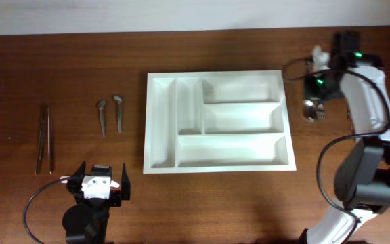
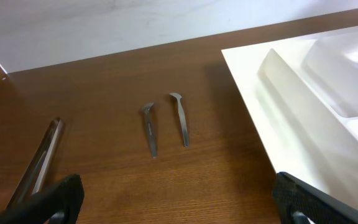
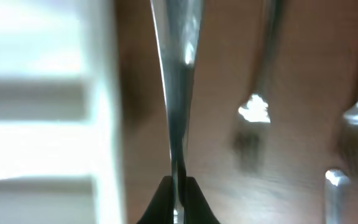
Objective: Pack container
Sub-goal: 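Lift the spoon and carry it over the tray's top compartment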
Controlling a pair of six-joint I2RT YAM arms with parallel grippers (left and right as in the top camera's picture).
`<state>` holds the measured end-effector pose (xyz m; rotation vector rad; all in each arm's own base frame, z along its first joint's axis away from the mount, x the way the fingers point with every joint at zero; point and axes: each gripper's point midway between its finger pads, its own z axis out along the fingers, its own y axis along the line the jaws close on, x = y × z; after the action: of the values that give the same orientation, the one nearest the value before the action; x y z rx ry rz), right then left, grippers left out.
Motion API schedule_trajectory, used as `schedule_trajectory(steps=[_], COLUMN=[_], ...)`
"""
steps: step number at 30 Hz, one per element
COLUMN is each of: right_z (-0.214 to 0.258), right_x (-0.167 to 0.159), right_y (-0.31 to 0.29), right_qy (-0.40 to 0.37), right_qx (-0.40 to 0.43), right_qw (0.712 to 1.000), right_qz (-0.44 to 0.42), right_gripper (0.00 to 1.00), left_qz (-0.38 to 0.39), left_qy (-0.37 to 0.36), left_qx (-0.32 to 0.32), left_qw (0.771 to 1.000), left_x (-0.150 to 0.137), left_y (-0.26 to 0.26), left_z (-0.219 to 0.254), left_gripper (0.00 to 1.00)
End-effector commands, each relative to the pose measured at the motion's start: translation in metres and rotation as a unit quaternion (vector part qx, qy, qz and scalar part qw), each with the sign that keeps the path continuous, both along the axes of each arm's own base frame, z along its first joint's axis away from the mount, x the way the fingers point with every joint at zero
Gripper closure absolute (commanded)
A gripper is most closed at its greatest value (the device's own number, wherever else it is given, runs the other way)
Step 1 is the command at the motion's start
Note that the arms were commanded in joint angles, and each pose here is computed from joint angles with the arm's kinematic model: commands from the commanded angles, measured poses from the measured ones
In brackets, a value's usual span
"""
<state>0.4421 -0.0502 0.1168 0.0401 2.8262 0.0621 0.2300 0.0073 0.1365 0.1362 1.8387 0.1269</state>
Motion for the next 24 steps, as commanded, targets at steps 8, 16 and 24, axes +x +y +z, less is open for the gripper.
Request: schedule_trajectory(steps=[8,16,24], right_z=[0.035,0.038,0.005], right_x=[0.052,0.06,0.057], right_y=[0.109,0.132,0.158], right_qy=[-0.074,-0.077,-0.03], right_qx=[0.189,0.266,0.292], right_qw=[0.95,0.833,0.758], right_qz=[-0.239,-0.479,-0.583], right_gripper=[0.96,0.96,0.94], left_qz=[-0.002,-0.002,-0.002], left_qy=[-0.002,-0.002,-0.002], left_qx=[-0.006,-0.006,-0.006], left_qw=[1.0,1.0,1.0], left_x=[0.0,0.0,0.0], left_y=[-0.001,-0.001,-0.001], left_z=[-0.001,-0.001,-0.001], left_gripper=[0.01,0.01,0.01])
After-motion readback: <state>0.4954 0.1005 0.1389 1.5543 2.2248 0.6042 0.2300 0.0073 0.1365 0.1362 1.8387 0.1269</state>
